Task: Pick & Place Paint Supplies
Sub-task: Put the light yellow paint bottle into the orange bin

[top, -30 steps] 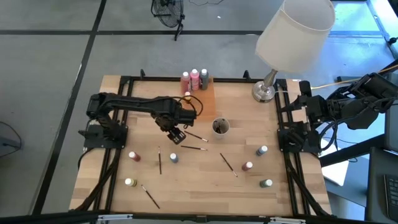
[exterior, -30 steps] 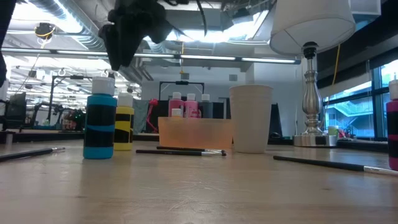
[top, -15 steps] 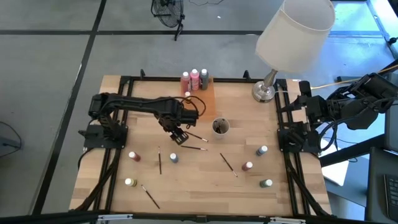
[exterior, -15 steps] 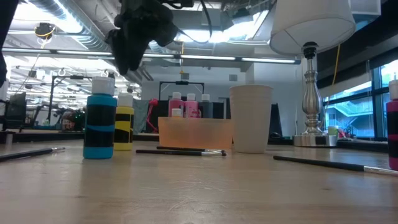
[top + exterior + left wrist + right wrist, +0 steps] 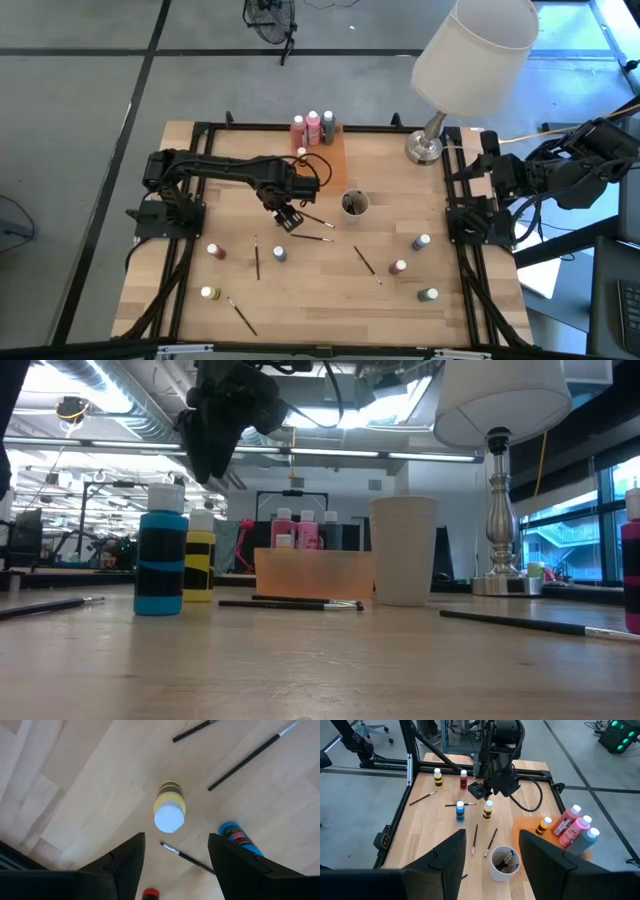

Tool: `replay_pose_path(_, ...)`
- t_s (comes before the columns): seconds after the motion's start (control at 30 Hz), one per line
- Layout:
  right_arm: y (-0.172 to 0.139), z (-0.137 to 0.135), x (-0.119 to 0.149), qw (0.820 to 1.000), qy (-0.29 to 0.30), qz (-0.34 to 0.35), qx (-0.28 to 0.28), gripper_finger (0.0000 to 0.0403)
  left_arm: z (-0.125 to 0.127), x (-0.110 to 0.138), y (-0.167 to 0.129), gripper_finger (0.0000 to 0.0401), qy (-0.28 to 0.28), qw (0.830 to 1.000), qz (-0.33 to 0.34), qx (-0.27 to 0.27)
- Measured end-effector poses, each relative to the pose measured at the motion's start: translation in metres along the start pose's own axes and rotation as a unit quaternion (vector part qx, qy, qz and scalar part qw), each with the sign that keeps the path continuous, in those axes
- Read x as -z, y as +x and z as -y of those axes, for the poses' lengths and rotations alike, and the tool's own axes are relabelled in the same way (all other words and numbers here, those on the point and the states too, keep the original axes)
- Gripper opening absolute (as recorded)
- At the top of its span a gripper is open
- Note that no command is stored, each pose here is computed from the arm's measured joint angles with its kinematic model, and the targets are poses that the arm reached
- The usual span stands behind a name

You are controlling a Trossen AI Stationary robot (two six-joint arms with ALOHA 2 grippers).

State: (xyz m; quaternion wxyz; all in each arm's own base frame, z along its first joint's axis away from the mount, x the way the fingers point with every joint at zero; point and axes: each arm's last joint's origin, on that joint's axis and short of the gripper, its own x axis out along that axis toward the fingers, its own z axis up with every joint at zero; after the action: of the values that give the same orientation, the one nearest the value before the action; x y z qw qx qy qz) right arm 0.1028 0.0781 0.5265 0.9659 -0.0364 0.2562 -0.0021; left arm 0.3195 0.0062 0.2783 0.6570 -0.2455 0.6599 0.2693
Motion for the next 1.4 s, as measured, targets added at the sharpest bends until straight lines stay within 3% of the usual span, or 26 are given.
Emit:
replay_pose_path(0.53,0.000,0.000,0.000,1.000,-0.001,-0.001,0.000,0.0187,-0.001,0.002,0.018,0.0214,0.013,1.000,-0.010,-0.012)
replay_pose_path(1.4,0.001,-0.001,0.000,1.000,-0.010,-0.001,0.000,0.0187,0.002,0.000,0.018,0.0214,0.008,1.000,-0.004,0.013)
